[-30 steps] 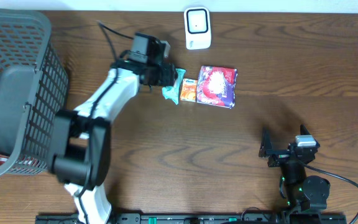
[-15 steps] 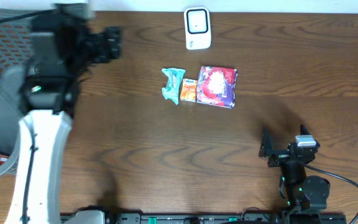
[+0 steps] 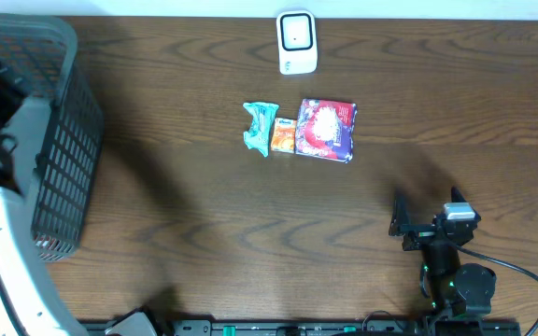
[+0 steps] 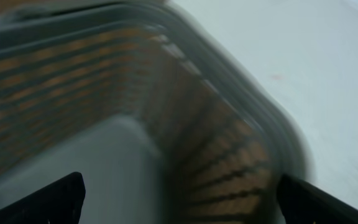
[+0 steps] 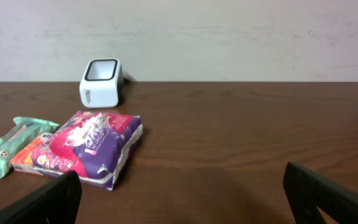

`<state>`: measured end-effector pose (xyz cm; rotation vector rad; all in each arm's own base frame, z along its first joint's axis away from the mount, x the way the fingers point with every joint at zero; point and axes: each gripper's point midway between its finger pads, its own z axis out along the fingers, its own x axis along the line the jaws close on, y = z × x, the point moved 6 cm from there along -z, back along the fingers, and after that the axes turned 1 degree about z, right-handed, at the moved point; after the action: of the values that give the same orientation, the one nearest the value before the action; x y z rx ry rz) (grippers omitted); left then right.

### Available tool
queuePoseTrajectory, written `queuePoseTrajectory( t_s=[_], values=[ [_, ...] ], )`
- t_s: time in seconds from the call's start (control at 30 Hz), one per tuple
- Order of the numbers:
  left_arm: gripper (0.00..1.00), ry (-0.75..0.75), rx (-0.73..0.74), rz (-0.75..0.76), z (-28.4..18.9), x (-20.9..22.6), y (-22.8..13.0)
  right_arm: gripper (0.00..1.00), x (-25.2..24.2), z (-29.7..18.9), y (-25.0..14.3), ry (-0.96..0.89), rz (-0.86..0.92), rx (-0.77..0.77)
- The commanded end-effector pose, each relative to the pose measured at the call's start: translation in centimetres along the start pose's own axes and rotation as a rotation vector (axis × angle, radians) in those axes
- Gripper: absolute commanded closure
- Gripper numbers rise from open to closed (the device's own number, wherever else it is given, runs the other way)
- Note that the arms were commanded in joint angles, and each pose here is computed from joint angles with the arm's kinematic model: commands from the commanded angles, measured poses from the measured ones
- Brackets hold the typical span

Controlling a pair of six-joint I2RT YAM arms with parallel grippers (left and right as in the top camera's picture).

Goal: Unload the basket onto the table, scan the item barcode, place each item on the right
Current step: 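Reach the left gripper into the basket and grasp the orange snack bar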

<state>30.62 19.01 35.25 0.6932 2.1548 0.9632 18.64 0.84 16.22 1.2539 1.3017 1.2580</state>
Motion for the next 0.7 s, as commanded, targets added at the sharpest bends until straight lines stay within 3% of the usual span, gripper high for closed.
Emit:
queuePoseTrajectory(
  t_s=[0.0, 0.13, 0.37, 0.67],
  values=[
    [0.02, 0.151, 0.020, -0.186, 0.7, 4.0, 0.1, 0.01, 0.1, 0.0, 0.0, 0.001, -0.004, 0.000],
    [0.02, 0.382, 0.048, -0.356, 1.7, 8.5, -1.2, 0.01, 0.1, 0.0, 0.0, 0.001, -0.004, 0.000],
    [0.02, 0.691, 0.149, -0.386, 5.3, 13.2, -4.9, 0.01, 0.1, 0.0, 0.0, 0.001, -0.004, 0.000],
    [0.02, 0.859, 0.347, -0.406, 10.5, 16.9, -10.6, 0.01, 0.1, 0.0, 0.0, 0.001, -0.003, 0.000]
  ],
)
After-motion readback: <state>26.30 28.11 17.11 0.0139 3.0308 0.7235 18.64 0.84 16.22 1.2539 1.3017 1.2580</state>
